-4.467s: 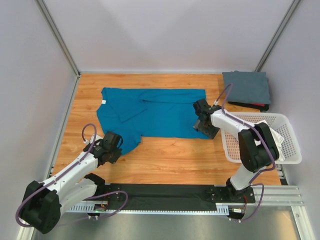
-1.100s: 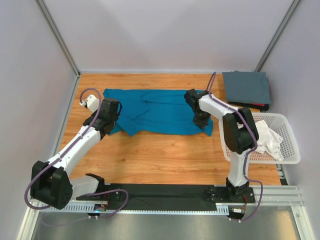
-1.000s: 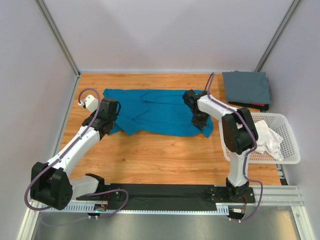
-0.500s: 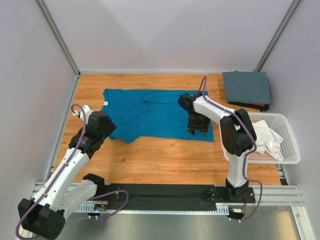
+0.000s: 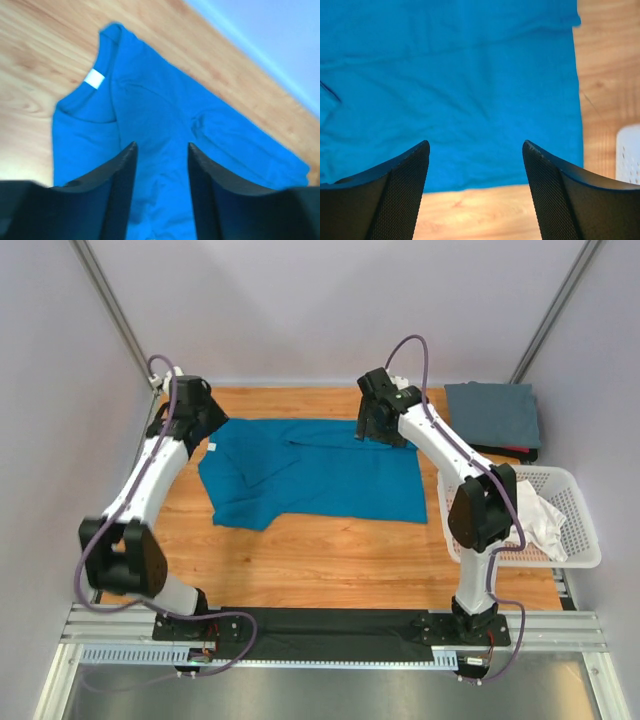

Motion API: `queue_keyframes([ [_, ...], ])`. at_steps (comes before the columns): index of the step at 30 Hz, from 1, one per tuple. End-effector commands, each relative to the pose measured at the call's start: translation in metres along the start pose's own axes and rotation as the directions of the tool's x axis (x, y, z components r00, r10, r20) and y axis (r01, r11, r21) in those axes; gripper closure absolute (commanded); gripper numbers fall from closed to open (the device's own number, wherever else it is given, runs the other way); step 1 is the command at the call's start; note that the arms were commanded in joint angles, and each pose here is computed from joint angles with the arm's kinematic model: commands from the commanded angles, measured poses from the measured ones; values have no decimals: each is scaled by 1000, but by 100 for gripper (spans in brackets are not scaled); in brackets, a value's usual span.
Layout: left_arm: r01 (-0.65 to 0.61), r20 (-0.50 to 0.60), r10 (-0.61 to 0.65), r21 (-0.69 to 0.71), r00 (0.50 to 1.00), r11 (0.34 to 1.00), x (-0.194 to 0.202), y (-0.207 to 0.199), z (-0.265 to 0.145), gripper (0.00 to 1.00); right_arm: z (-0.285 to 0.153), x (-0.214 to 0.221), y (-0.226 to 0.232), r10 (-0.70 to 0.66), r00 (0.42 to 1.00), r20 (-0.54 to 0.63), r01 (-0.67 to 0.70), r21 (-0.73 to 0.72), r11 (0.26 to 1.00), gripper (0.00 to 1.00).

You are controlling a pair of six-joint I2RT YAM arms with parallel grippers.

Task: Fold and stack the t-shirts
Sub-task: Fold the tshirt

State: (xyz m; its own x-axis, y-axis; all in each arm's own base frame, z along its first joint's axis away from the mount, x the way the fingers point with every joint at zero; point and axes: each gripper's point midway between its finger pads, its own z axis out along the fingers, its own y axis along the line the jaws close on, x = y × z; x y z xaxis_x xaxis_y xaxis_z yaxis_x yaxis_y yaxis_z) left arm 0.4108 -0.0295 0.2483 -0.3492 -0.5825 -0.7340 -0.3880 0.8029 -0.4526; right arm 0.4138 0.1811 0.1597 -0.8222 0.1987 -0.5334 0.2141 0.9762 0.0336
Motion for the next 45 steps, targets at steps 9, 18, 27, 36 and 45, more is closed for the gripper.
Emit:
queue_keyframes([
  [9, -85, -293, 59, -78, 954, 993, 87, 13, 154, 58, 28, -31, -19, 132, 988, 76, -124, -104, 987, 25],
  [18, -67, -333, -61, -359, 941, 931, 110, 87, 174, 60, 47, -7, -24, 142, 990, -3, -142, -65, 988, 25],
  [27, -61, -400, -142, -454, 905, 889, 115, 142, 175, 63, 44, -19, -23, 172, 985, 16, -172, -39, 984, 25],
  [36, -33, -428, -195, -470, 883, 882, 106, 155, 178, 69, 48, -12, -26, 188, 982, -11, -188, -13, 982, 25],
  [45, -52, -382, -188, -538, 905, 842, 79, 184, 165, 69, 55, -10, -18, 187, 982, -35, -188, -37, 982, 25],
])
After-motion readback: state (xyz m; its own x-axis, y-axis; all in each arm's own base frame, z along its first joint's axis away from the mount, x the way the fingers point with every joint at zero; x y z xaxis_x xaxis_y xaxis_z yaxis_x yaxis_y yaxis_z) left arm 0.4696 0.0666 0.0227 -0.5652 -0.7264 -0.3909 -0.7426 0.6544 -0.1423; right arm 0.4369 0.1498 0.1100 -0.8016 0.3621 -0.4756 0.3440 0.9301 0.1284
